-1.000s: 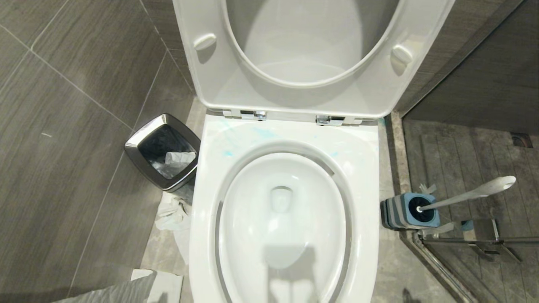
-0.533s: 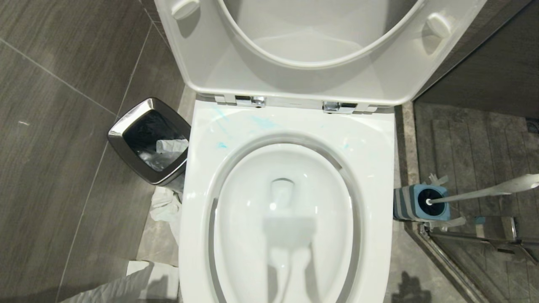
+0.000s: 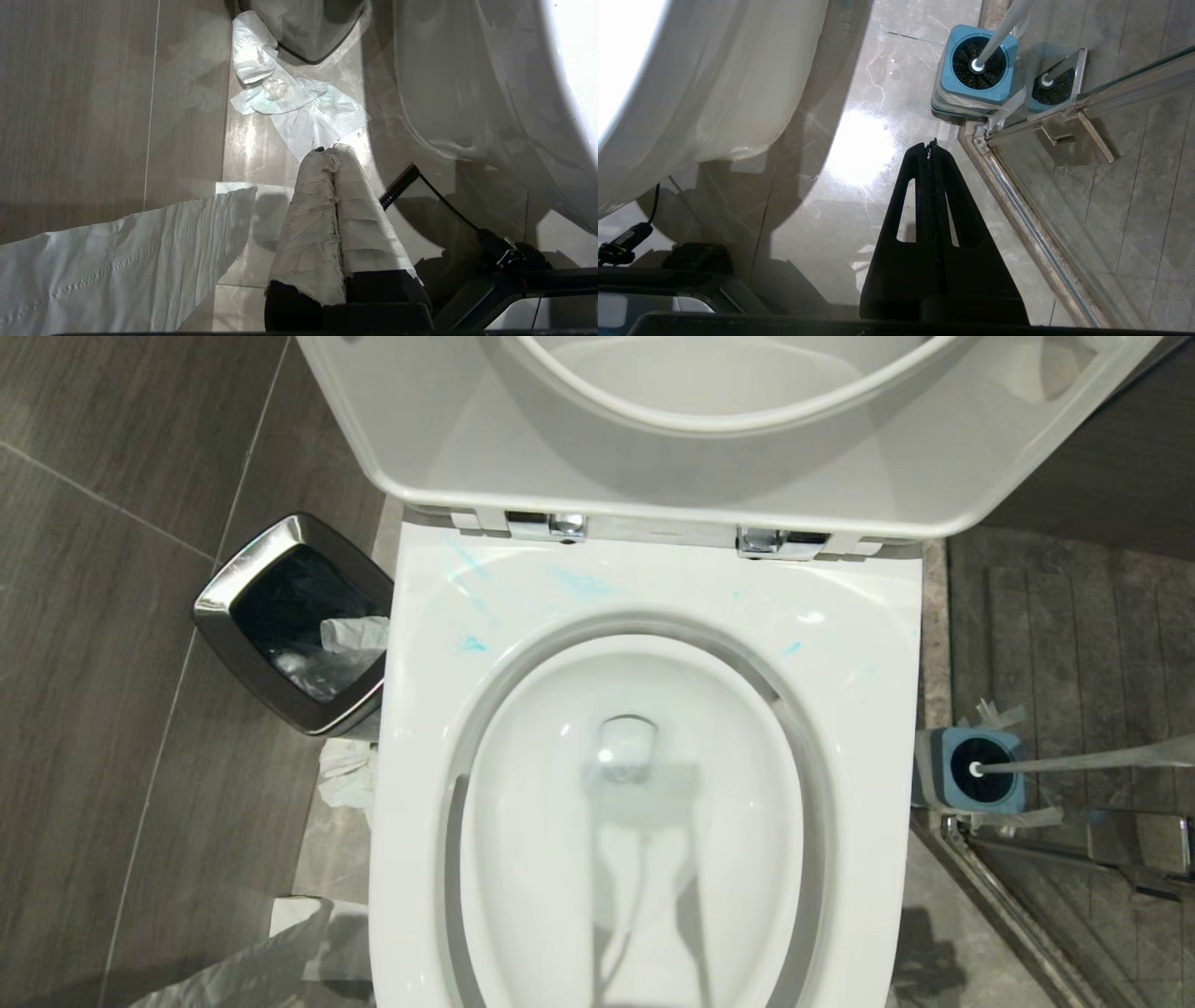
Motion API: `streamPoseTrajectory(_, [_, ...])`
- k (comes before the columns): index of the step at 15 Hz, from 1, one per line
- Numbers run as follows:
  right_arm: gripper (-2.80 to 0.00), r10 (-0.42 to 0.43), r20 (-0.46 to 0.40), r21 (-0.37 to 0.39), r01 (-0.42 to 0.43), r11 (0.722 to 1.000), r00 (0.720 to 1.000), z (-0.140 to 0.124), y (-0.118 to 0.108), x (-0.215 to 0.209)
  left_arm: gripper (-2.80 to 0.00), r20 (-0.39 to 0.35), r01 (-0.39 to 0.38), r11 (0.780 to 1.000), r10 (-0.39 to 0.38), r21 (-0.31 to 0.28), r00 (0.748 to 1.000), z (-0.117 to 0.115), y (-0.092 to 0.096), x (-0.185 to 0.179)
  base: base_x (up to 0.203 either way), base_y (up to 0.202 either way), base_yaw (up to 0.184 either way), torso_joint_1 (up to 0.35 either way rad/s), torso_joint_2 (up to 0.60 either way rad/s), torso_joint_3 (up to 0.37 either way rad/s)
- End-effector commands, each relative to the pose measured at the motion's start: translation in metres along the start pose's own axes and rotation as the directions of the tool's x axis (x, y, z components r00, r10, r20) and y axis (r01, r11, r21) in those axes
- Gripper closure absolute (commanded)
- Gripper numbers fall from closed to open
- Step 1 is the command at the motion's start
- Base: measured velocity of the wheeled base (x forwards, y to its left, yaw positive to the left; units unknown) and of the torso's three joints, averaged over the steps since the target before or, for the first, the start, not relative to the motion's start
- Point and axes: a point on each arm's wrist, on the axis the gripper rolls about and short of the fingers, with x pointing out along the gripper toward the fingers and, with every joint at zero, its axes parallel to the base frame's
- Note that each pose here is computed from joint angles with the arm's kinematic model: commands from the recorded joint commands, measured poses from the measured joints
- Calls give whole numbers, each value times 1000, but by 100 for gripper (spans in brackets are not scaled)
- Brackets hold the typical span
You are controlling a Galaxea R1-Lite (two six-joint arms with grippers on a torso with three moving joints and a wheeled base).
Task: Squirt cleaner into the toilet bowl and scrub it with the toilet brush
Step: Pour in the cleaning agent
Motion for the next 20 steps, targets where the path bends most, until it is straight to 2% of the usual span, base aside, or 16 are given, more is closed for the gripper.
streamPoseTrajectory(1, [0, 0, -11, -2, 0, 1000, 1000, -3, 0, 1, 0, -7, 0, 1000, 0, 0, 1000, -2, 0, 1, 0, 0, 0, 1, 5, -28])
streamPoseTrajectory(14, [0, 0, -12, -1, 0, 1000, 1000, -3, 0, 1, 0, -7, 0, 1000, 0, -6, 1000, -2, 0, 1, 0, 0, 0, 0, 0, 0])
streamPoseTrajectory(20, [0, 17, -11, -32, -17, 999, 1000, -3, 0, 1, 0, -7, 0, 1000, 0, -6, 1000, -2, 0, 1, 0, 0, 0, 0, 0, 0])
